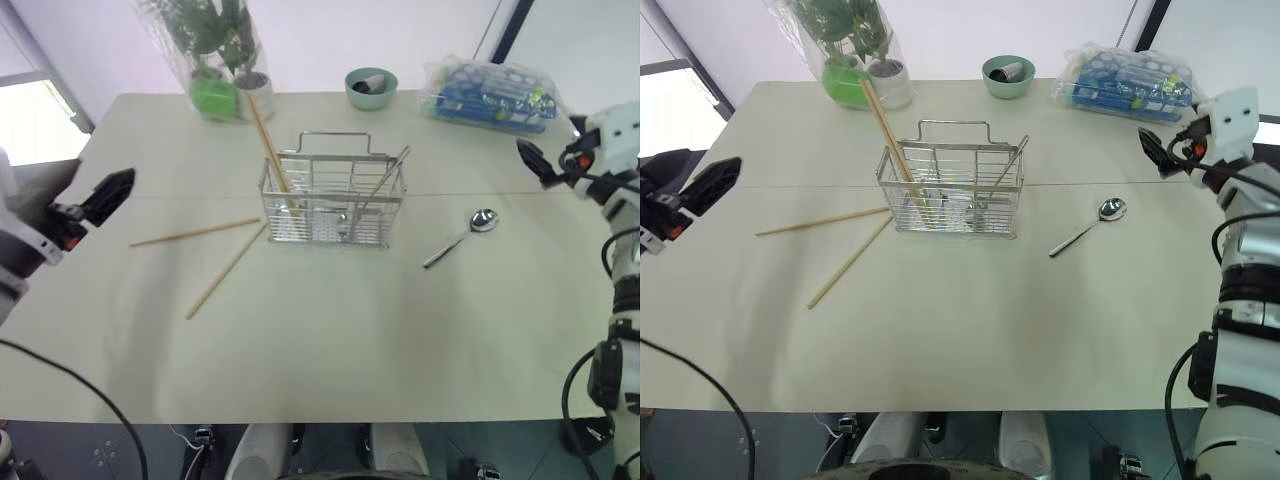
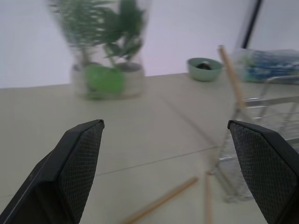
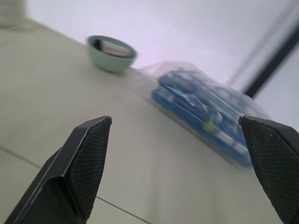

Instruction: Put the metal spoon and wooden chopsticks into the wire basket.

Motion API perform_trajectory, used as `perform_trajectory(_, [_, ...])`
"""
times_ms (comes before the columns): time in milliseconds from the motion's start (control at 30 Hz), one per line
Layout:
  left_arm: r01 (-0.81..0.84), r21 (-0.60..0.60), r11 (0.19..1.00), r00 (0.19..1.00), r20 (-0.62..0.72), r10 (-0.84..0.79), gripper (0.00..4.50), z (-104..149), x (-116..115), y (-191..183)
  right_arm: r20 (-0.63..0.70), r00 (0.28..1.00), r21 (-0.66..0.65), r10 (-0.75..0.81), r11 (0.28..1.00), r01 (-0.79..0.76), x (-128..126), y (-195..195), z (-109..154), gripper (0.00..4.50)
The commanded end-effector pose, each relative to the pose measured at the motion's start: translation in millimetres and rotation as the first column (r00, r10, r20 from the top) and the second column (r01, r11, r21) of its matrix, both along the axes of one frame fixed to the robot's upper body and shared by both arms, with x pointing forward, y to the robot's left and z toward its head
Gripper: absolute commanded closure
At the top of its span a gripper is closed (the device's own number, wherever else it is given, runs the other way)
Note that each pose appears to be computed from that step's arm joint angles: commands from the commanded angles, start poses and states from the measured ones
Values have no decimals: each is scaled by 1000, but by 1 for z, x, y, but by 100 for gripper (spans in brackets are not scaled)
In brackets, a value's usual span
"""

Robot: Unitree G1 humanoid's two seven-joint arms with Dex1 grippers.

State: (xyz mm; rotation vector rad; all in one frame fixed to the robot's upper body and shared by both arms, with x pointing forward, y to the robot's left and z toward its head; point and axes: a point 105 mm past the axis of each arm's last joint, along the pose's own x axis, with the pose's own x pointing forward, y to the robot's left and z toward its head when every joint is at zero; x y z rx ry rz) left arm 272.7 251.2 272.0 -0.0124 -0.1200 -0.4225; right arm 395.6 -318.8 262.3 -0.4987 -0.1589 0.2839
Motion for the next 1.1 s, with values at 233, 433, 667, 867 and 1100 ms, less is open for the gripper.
perform_trajectory(233, [480,154,864,877,-56,-477,4,9,-16,-103,-273,890,-374,364,813,-447,-5,57,3,0])
perform_trajectory(433, [681,150,716,732,-146,-666,4,-2,-28,-133,-582,721,-500,375,534,-682,-11,83,-27,0])
perform_trajectory(667, [785,150,601,619,-224,-753,4,-13,-35,-146,-738,648,-582,190,306,-753,-7,85,-50,0])
perform_trajectory(867, [787,171,593,617,-205,-760,4,-10,-37,-151,-722,692,-681,27,152,-716,5,82,-59,0])
perform_trajectory(1100, [754,181,631,656,-180,-733,4,-7,-40,-149,-718,695,-696,-49,64,-715,11,81,-77,0])
